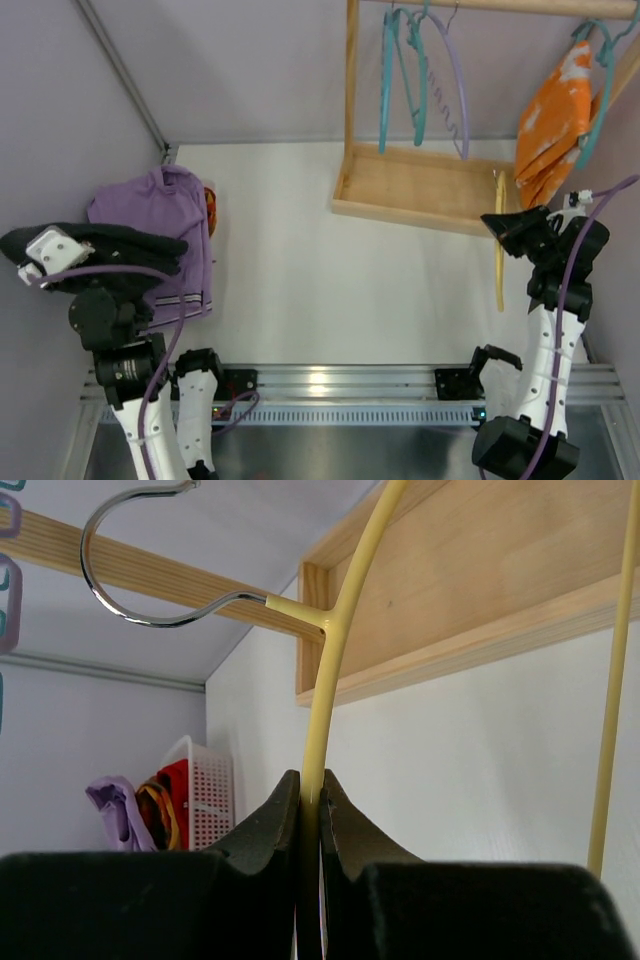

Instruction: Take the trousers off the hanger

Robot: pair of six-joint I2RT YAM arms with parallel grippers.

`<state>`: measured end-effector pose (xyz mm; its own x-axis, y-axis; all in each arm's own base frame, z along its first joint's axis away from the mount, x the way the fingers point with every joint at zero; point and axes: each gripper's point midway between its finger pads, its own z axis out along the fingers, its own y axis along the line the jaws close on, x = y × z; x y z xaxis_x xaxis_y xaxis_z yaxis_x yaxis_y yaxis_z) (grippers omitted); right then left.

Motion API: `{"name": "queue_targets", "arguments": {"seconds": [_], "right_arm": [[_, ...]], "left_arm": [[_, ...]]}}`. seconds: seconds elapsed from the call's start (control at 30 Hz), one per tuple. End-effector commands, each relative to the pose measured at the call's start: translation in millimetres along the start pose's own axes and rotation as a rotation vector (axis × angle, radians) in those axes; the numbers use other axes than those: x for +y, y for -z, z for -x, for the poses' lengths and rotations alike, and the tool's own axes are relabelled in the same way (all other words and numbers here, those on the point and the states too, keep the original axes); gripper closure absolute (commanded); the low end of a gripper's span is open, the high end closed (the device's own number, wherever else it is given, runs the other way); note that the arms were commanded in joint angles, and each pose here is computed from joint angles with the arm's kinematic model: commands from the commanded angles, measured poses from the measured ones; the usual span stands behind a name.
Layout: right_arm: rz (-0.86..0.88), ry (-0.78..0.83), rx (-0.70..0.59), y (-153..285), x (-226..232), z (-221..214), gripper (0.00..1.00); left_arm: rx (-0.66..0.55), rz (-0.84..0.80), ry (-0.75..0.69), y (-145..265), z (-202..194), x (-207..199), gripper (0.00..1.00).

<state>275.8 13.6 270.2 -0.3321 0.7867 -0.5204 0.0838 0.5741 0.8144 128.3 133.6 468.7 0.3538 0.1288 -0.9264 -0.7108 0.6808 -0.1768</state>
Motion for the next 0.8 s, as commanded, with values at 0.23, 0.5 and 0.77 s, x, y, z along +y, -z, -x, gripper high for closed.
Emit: {"name": "queue_targets", "arguments": {"seconds": [0.23,0.5,0.77], "right_arm": [[0.103,0.115,-0.093,15,43,26,1.00],[0.183,0.210,-0.125,35,82,35,1.00],[0.232,0.325,-0.183,58,119,49,1.00]], "left_arm": [[-0.129,-0.194,0.013,-54,-36,-73,1.00],[0.080,-0.346,0.007,-114,-122,-151,1.00],[0.329,-0.417,0.016,-100,-218,-172,0.93]]}}
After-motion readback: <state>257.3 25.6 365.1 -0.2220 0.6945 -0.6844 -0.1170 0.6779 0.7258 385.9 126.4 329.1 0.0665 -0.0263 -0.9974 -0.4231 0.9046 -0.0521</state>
